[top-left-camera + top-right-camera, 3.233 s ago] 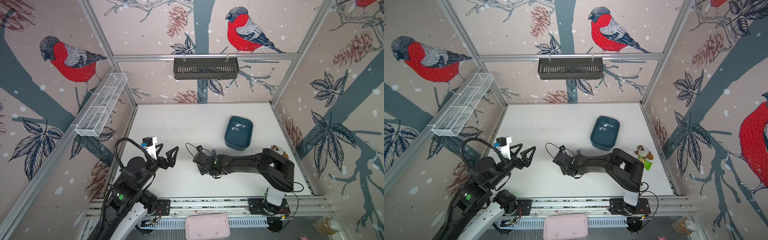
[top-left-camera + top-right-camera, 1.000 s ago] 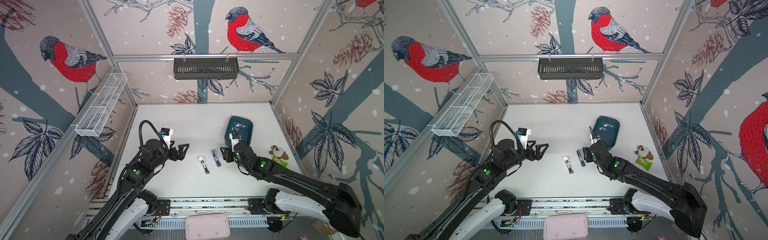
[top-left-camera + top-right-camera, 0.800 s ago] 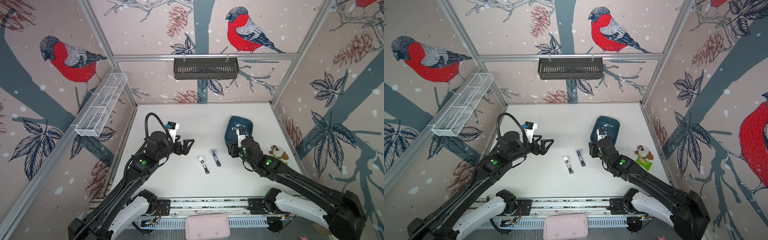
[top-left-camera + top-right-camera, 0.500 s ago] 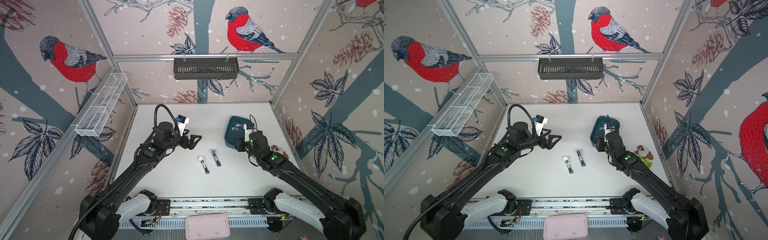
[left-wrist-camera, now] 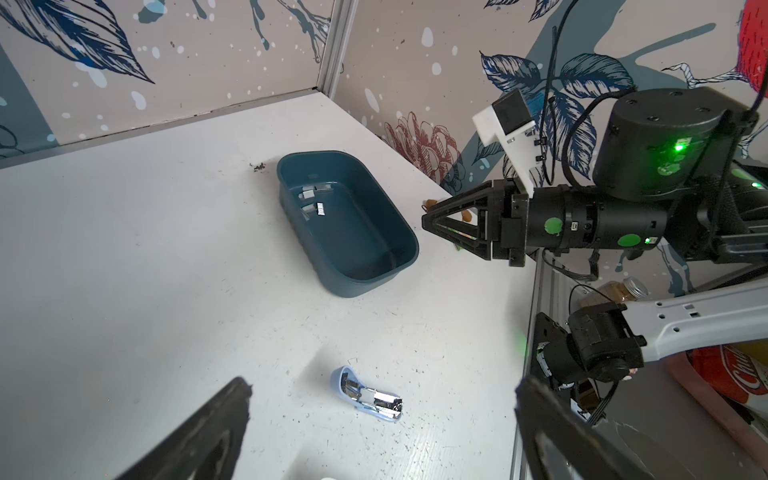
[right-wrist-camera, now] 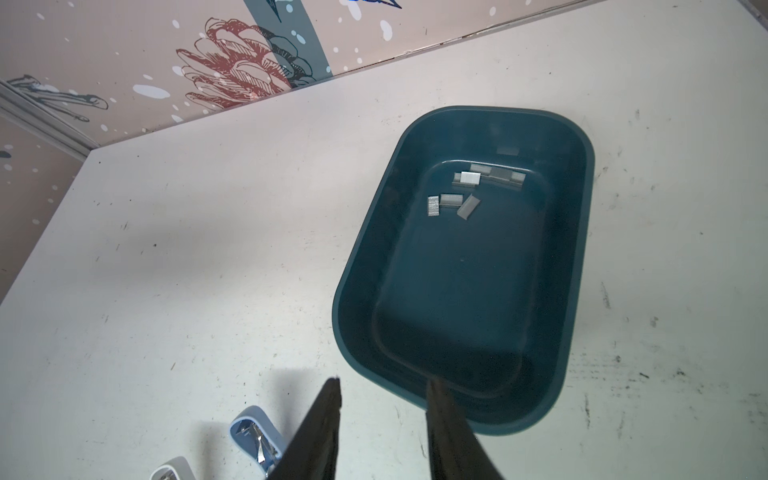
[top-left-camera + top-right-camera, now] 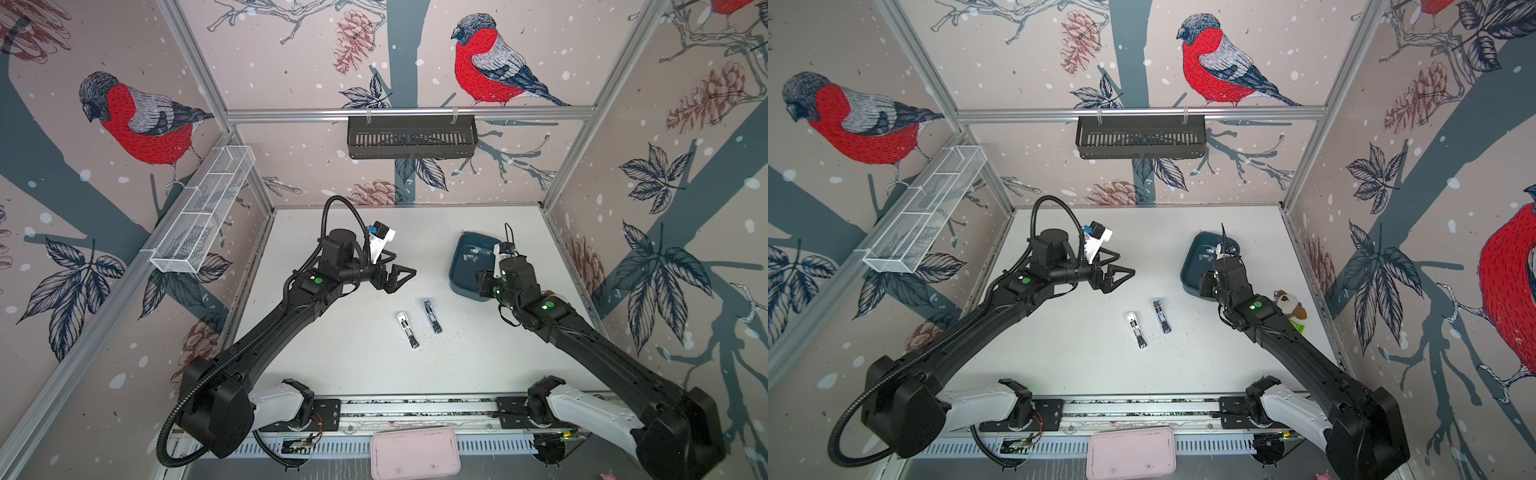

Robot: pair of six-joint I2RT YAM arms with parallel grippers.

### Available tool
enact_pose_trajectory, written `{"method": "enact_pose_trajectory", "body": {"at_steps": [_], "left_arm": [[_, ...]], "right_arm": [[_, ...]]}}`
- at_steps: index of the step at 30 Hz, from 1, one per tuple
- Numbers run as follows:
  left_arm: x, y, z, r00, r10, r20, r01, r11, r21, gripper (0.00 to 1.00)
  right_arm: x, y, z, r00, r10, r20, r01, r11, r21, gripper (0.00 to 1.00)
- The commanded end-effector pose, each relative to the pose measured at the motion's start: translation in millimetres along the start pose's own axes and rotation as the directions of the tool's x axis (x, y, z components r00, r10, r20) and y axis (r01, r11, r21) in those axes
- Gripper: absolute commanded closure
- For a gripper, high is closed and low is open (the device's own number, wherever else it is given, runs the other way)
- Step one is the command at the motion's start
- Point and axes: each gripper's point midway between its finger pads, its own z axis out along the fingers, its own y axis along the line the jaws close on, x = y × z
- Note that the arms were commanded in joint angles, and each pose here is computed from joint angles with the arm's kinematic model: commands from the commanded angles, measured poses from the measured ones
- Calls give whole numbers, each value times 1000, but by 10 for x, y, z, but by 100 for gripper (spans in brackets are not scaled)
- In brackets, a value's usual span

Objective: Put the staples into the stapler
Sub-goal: 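Move the right gripper over the teal bin while the left gripper rises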

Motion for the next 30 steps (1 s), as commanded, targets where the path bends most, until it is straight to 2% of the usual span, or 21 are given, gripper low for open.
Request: {"method": "enact_pose_trajectory", "body": {"at_steps": [1,9,12,16,17,24,30], "left_arm": [[-88,-135,-5,999,7,49,-11,997,78,1],[-91,-157,-41,998,7,57,-11,997,70,1],[-70,-137,-32,999,9,54,-13,998,62,1],[-46,-95,8,999,7,38,-9,998,56,1],[-24,-69,24,1000,1,31,-3,999,49,1],[26,-33,82,1000,-27,-2,27,998,58,1],[2,-89,58,1000,-25,5,24,997,78,1]], "right_arm": [[-118,-45,15,999,18,32,-19,999,31,64],[-253,-139,155,999,44,32,-45,998,48,65],[-343,-218,234,998,55,24,-57,996,64,68],[-418,-281,383,997,73,-18,-72,996,45,70],[-372,-332,504,996,76,-54,-72,995,62,70],[-465,-469,916,989,105,-102,-93,989,115,75],[-377,-669,1289,979,137,-151,-106,974,198,77]]}}
